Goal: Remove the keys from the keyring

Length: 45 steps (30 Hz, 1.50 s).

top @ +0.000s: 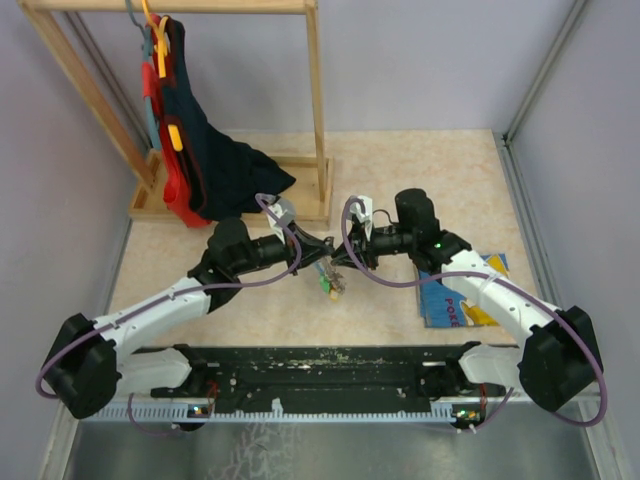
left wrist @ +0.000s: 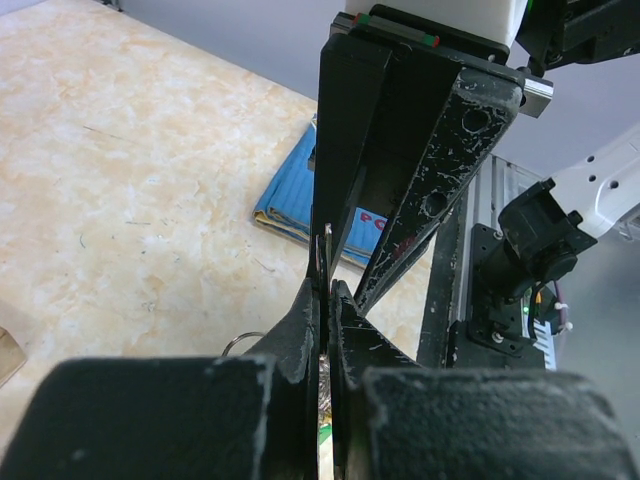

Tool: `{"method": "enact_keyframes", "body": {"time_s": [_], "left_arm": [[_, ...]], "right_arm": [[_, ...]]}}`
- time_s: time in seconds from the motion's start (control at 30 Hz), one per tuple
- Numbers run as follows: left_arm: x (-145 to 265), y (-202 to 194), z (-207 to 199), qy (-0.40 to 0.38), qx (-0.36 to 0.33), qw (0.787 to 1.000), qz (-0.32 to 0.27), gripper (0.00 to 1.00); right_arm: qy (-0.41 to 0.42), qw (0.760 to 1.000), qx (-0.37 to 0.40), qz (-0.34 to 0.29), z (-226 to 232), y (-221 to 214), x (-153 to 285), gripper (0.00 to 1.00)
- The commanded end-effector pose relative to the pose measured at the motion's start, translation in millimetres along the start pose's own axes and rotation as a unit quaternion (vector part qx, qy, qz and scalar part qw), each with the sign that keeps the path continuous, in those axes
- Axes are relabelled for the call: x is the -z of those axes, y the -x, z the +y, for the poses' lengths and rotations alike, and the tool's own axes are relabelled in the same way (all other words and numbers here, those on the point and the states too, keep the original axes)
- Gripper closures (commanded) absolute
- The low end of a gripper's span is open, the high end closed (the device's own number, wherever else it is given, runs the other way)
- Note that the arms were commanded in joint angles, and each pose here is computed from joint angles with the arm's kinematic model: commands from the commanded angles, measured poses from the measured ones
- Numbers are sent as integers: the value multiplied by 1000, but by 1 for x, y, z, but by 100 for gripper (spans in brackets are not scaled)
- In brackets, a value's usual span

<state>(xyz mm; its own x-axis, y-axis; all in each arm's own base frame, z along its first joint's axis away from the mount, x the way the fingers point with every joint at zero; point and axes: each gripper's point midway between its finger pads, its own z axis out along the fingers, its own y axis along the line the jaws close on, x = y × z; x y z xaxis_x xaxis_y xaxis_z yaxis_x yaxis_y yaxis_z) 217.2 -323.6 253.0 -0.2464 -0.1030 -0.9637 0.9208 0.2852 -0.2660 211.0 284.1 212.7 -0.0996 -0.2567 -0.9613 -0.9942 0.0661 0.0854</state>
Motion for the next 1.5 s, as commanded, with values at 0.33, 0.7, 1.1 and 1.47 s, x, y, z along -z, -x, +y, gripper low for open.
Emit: {"method": "enact_keyframes", "body": {"time_s": [0.33, 0.7, 1.1, 1.47], "left_arm": [[-11, 56, -25, -65, -20, 996, -62, 100], [-16, 60, -29, -79, 1, 995, -58, 100], [-18, 61, -34, -93, 18, 994, -51, 100], [-4, 60, -40, -90, 5, 994, -62, 100]], "right_arm": [[23, 999, 36, -33, 12, 33, 4, 78], [-3, 998, 44, -34, 9, 48, 13, 79], [-23, 998, 46, -29, 5, 51, 19, 89], [10, 995, 94, -23, 16, 50, 29, 100]]}}
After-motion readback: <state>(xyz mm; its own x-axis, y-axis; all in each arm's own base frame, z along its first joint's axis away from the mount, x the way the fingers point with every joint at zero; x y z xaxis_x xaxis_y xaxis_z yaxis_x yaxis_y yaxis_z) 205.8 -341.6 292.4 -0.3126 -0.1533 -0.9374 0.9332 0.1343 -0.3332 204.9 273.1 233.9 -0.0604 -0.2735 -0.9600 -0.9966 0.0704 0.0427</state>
